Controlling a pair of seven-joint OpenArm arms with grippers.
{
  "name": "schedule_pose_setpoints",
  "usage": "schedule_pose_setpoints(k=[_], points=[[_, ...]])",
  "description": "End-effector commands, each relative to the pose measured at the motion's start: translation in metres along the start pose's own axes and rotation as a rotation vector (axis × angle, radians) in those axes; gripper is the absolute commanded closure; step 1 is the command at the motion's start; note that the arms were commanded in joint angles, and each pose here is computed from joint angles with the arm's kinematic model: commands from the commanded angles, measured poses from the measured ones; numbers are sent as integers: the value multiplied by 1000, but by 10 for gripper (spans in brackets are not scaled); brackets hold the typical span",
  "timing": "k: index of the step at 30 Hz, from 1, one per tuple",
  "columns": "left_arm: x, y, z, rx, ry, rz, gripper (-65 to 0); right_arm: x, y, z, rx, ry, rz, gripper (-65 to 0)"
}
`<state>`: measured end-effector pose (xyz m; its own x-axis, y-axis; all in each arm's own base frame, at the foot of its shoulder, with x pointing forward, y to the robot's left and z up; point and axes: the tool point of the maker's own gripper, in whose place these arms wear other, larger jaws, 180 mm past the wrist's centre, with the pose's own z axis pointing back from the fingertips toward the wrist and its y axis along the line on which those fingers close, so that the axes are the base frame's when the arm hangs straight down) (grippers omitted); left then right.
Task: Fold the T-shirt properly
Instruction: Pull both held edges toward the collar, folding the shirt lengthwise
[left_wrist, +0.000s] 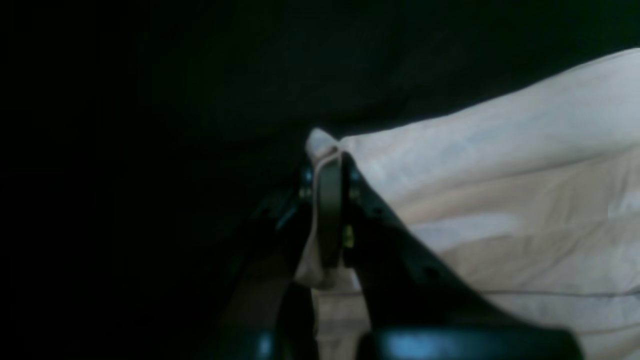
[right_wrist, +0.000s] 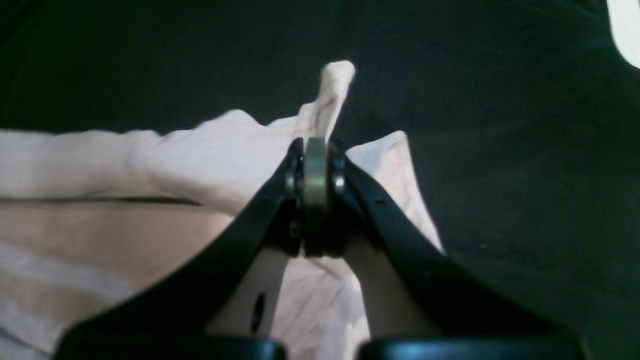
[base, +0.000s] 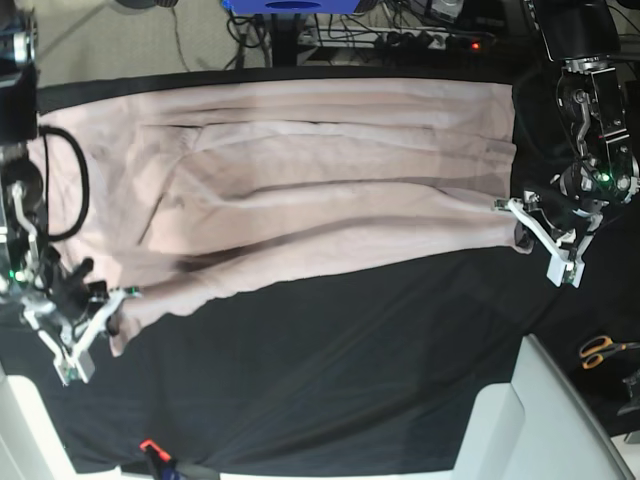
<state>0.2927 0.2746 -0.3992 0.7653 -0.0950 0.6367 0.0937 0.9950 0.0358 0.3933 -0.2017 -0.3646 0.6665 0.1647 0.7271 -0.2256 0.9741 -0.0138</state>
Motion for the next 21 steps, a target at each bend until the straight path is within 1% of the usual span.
schedule_pose_setpoints(k=[1, 4, 9, 12, 15, 18, 21], points=[[11, -4, 1, -13, -28, -26, 0, 21, -16, 10, -34, -48, 2, 0], [-2, -18, -3, -44, 8, -50, 0, 7, -22, 18, -51, 1, -34, 0], [-18, -38, -8, -85, 46, -71, 0, -22, -28, 31, -71, 45, -100, 0], [-29, -40, -9, -70, 74, -56, 0, -44, -32, 35, -81, 94, -125, 0], [-40, -45, -9, -76, 100, -60, 0, -69, -32, 39, -86, 135, -153, 0], [-44, -48, -8, -81, 106, -63, 0, -88, -33, 43, -95, 158, -206, 0], [-45, -49, -8, -84, 108, -63, 0, -105, -34, 48, -104, 186, -228, 0]])
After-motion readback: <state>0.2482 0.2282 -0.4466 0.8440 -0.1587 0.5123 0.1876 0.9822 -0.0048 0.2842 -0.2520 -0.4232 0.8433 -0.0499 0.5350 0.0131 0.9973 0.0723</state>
